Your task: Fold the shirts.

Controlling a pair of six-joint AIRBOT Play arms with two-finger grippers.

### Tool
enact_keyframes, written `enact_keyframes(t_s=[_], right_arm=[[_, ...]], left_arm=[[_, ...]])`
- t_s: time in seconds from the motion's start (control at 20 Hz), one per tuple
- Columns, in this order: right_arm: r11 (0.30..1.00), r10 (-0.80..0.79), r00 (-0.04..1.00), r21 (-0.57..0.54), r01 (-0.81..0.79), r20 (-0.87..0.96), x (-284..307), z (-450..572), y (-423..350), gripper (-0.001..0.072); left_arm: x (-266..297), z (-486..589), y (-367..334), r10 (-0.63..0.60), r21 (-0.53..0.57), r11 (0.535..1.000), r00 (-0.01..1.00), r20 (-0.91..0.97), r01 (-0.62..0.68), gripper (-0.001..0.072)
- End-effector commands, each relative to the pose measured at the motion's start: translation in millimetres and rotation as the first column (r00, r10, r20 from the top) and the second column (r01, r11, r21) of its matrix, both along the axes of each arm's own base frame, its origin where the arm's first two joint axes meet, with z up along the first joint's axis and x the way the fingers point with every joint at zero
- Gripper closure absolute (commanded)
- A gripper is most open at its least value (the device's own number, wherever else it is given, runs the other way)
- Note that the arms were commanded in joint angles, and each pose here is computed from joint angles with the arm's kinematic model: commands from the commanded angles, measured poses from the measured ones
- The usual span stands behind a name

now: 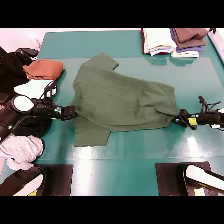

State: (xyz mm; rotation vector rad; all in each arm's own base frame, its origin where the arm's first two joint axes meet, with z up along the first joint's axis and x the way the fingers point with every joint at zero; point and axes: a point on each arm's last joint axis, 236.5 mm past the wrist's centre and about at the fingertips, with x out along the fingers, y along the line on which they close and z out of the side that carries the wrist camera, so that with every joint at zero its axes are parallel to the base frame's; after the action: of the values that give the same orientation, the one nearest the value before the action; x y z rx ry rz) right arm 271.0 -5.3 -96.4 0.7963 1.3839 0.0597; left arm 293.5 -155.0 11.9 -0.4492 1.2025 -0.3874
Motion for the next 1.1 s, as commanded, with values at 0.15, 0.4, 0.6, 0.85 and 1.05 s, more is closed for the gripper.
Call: enact_keyframes(t_s=[0.15,0.4,0.6,0.85,1.05], right_arm=[[0.973,0.194,0.908,-0.187,-0.132,0.37,60.7,142.1,10.3,0.0696],[0.904,0.323,0.541,-0.422,0.066,0.777,65.4,402.6,17.8,0.0696],[0.841,0.434,0.249,-0.489,0.234,0.866,8.1,550.8,39.6,0.0697],[0.77,0.462,0.298,-0.545,0.333,0.835,-18.9,592.3,22.1,0.0697],[0.8,0.423,0.466,-0.562,0.212,0.777,19.3,542.7,6.6,0.0697]], left_arm=[[28.3,147.4,5.8,0.025,-0.019,1.0,0.93,0.366,-0.019,0.0687],[-33.2,432.2,26.2,0.074,-0.077,0.997,0.489,0.869,-0.015,0.0687],[-130.7,567.3,51.4,0.125,-0.122,0.992,0.123,0.985,-0.025,0.0688],[-140.9,583.9,72.1,0.119,-0.112,0.987,0.061,0.991,-0.113,0.0688],[-36.5,493.6,57.8,0.035,0.024,0.99,0.4,0.916,-0.142,0.0686]])
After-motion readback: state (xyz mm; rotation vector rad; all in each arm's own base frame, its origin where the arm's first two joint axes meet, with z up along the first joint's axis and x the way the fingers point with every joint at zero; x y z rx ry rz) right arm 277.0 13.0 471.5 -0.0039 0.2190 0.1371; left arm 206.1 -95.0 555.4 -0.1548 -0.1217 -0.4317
